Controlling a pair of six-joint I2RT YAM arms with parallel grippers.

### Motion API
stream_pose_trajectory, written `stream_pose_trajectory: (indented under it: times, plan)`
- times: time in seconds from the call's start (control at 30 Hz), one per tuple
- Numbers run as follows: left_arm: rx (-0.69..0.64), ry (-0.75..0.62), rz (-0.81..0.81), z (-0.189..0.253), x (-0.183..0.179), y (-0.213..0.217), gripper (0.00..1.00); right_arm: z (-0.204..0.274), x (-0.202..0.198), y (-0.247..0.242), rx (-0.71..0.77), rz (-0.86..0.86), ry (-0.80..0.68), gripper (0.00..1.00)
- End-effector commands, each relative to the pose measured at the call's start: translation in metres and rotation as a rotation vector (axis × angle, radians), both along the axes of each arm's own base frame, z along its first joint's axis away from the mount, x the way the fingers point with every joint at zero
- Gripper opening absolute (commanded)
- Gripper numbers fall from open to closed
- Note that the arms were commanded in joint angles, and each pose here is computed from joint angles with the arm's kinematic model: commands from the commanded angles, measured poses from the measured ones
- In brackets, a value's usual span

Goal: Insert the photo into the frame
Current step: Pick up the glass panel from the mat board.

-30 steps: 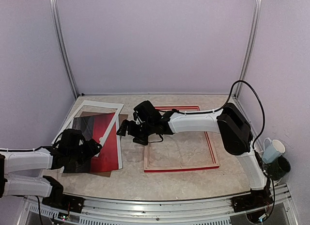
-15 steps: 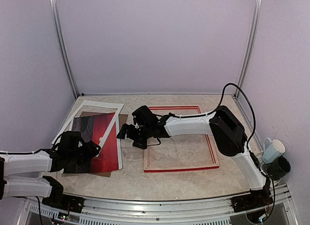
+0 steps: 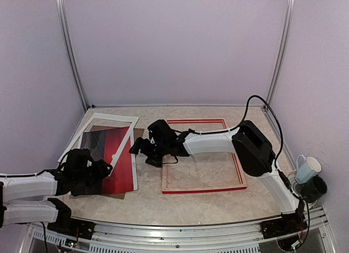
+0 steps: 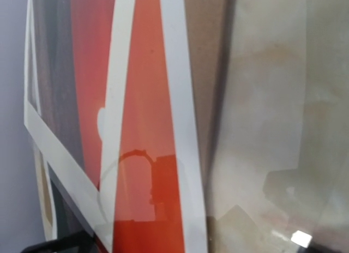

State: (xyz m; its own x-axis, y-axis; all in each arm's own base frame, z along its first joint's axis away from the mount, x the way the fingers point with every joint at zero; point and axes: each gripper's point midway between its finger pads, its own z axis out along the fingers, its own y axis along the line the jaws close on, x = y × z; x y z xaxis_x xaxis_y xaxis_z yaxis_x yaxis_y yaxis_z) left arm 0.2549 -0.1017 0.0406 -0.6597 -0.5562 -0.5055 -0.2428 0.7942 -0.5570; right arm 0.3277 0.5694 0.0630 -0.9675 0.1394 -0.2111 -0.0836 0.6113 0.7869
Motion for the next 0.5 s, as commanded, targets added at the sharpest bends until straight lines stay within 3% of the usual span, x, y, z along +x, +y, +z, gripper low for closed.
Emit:
stream_pose_trajectory:
  times: [0.0,0.47]
  plan:
    - [0.012,0.03,-0.004,-0.009,-0.008,0.002,0.75,-0.008,-0.004,0.01,0.037,-0.008,0.021,0.98]
    - [0.007,0.049,-0.04,-0.016,-0.009,-0.004,0.73,0.028,-0.009,0.021,0.279,0.028,-0.045,0.89]
